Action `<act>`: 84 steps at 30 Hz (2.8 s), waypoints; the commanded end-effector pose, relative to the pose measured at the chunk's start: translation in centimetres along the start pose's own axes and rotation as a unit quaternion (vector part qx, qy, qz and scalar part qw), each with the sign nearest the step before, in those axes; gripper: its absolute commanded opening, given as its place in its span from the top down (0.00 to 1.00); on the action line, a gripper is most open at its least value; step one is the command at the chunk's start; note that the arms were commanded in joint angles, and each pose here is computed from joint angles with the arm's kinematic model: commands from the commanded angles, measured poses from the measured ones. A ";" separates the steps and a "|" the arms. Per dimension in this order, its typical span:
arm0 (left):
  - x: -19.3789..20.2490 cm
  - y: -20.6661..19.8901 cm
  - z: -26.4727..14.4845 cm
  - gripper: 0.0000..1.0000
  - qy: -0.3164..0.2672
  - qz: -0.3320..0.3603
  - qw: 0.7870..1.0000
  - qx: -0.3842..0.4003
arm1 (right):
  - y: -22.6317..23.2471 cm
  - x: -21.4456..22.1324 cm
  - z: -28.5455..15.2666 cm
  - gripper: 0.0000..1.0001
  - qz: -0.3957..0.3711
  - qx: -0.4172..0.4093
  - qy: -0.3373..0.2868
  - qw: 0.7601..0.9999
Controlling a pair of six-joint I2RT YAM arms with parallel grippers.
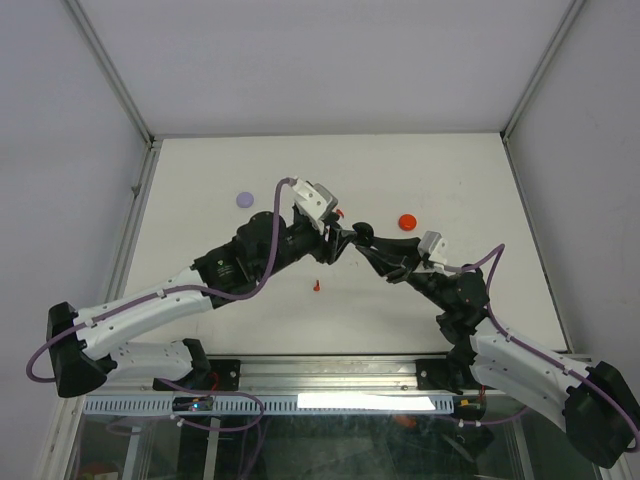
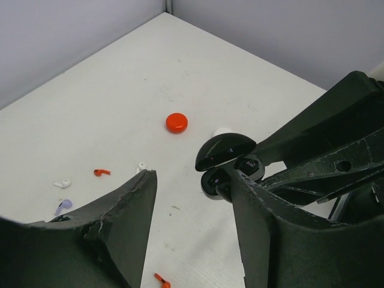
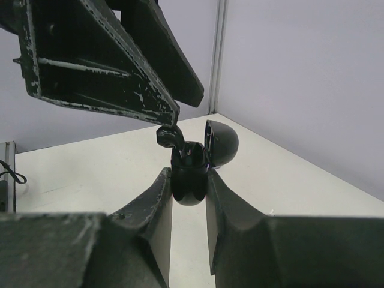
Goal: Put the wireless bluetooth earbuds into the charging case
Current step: Place the earbud in the charging case, then close the charging case.
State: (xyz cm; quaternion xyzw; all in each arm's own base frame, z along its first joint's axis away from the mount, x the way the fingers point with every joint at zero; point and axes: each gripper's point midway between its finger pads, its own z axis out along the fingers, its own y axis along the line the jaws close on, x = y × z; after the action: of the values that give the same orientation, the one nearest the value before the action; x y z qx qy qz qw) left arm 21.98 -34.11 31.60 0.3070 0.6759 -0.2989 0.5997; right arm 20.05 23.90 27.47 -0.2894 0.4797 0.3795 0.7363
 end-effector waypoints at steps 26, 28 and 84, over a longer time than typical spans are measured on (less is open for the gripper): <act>-2.6 0.8 -1.4 0.26 -0.015 -0.117 0.992 0.041 | -0.4 -3.2 0.7 1.00 -0.003 0.010 -0.045 0.999; -2.3 0.7 -1.1 0.25 -0.010 -0.118 0.992 0.044 | -0.3 -3.2 0.7 1.00 -0.003 0.009 -0.045 0.999; -1.0 0.2 -2.0 0.11 -0.003 -0.245 0.927 0.283 | 2.5 -3.3 2.4 1.00 0.037 -0.079 -0.029 0.996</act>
State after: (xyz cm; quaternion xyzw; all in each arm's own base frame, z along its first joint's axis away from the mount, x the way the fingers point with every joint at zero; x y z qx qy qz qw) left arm 21.46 -32.41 31.82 0.2781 0.6388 -0.5915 0.4059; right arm 19.17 25.90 27.54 -0.3162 0.4852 0.4289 0.6933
